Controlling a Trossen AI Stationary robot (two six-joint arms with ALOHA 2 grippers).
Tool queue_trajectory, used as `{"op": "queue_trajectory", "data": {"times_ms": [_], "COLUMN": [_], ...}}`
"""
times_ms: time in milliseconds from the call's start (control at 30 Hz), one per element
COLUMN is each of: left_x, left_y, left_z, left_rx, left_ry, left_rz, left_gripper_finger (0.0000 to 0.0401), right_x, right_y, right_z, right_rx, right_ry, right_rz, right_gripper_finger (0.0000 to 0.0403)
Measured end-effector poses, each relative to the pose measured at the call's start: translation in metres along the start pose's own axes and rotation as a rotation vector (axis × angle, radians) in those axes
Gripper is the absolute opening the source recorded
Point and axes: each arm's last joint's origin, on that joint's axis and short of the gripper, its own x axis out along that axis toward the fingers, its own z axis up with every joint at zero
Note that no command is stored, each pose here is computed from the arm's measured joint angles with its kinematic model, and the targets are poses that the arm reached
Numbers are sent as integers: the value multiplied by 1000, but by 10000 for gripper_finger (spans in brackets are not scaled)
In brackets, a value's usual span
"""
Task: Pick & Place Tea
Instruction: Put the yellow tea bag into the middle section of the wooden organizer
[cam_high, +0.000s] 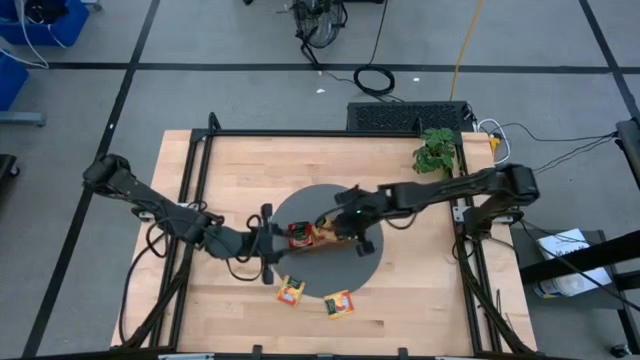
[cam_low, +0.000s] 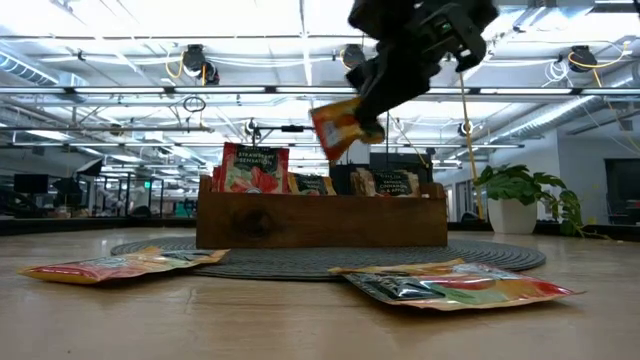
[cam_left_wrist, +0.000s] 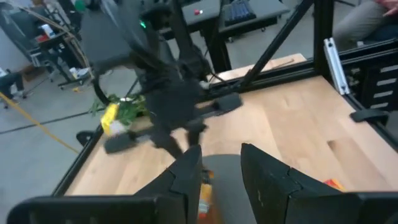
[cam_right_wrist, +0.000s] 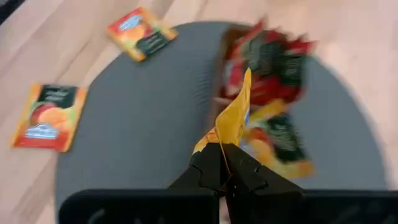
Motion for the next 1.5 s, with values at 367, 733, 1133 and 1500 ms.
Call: {"op": "queue_trajectory", "data": {"times_ms": [367,733,1133,1500], "left_x": [4,4,4,4], "left_y": [7,8,8,8], "left_z": [-11,-10,-10,-10], "left_rx": [-26,-38,-37,-37], "left_ry": [24,11,11,11], "left_rz": [30,33,34,34], "left_gripper_finger": [118,118,118,118], "right_x": [41,42,45,44], "right_y": [-13,-15,-17,-12], "right_z": [1,0,0,10], "right_rx": [30,24,84,99], "right_ry": [180,214,206,135], "right_rz": [72,15,-15,-30], "right_gripper_finger": [0,0,59,168]}}
